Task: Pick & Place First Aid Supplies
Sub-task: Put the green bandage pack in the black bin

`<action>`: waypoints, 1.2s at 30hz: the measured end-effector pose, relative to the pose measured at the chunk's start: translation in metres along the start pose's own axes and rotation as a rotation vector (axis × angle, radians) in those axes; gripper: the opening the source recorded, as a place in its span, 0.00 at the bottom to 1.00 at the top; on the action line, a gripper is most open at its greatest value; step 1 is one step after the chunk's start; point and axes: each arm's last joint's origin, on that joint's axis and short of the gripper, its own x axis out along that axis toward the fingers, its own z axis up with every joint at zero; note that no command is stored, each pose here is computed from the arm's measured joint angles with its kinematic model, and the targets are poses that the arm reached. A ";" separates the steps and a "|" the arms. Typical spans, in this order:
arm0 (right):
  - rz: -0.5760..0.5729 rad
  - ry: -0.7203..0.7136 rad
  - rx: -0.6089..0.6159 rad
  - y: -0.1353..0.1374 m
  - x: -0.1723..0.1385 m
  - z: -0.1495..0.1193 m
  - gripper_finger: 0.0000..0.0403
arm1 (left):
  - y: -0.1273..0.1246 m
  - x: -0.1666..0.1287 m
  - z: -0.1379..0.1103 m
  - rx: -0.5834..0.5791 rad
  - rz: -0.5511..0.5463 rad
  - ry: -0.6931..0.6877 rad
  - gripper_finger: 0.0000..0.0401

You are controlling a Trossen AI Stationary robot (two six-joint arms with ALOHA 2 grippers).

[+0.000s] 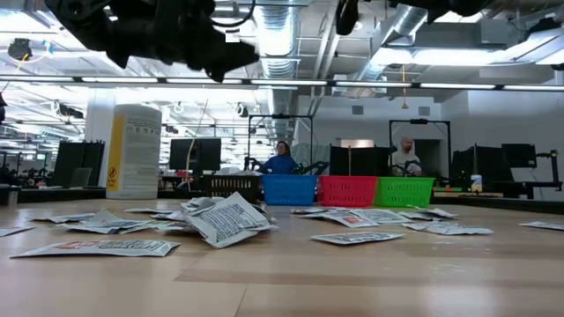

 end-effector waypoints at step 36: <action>0.212 -0.215 -0.115 -0.004 0.086 -0.018 0.00 | -0.011 0.000 0.050 -0.575 -0.297 -0.293 0.34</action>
